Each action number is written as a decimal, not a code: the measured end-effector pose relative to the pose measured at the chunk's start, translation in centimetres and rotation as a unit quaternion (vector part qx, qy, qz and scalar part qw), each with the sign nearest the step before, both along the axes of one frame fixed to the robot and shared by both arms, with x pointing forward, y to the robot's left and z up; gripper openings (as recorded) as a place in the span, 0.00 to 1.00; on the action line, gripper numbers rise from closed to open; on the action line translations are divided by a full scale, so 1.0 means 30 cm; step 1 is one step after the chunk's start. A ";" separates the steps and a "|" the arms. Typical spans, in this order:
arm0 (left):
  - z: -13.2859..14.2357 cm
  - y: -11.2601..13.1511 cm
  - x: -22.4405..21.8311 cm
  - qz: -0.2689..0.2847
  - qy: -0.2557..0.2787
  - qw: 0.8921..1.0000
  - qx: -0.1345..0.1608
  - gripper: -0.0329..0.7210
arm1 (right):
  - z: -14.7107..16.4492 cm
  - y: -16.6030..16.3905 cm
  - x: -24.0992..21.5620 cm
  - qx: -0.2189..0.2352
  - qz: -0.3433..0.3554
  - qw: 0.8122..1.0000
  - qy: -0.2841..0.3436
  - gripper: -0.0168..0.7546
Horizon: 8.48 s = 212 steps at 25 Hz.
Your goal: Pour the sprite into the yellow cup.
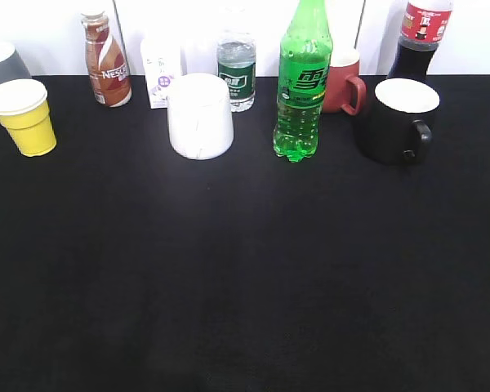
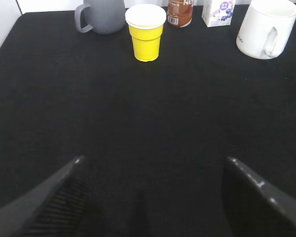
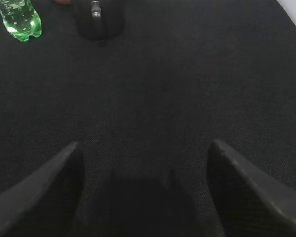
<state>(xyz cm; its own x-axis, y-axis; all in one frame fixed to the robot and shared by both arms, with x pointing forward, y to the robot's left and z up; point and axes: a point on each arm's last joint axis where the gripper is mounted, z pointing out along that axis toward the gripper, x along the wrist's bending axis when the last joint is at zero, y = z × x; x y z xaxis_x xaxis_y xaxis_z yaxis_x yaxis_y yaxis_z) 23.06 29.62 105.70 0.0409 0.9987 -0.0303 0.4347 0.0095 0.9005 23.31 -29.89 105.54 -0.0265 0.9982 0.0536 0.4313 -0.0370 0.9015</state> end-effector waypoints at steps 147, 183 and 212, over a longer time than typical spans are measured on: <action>-0.404 -0.329 0.768 -0.415 -0.161 0.894 -0.055 0.62 | -0.306 0.698 0.922 -0.229 0.269 0.905 -0.238 0.59; -0.455 -0.391 0.726 -0.483 -0.115 0.867 -0.044 0.62 | -0.263 0.713 0.913 -0.635 0.291 0.613 -0.368 0.59; -0.463 -0.157 1.025 -0.110 -0.189 0.976 0.014 0.62 | -0.279 0.726 0.910 0.005 0.260 0.932 -0.254 0.59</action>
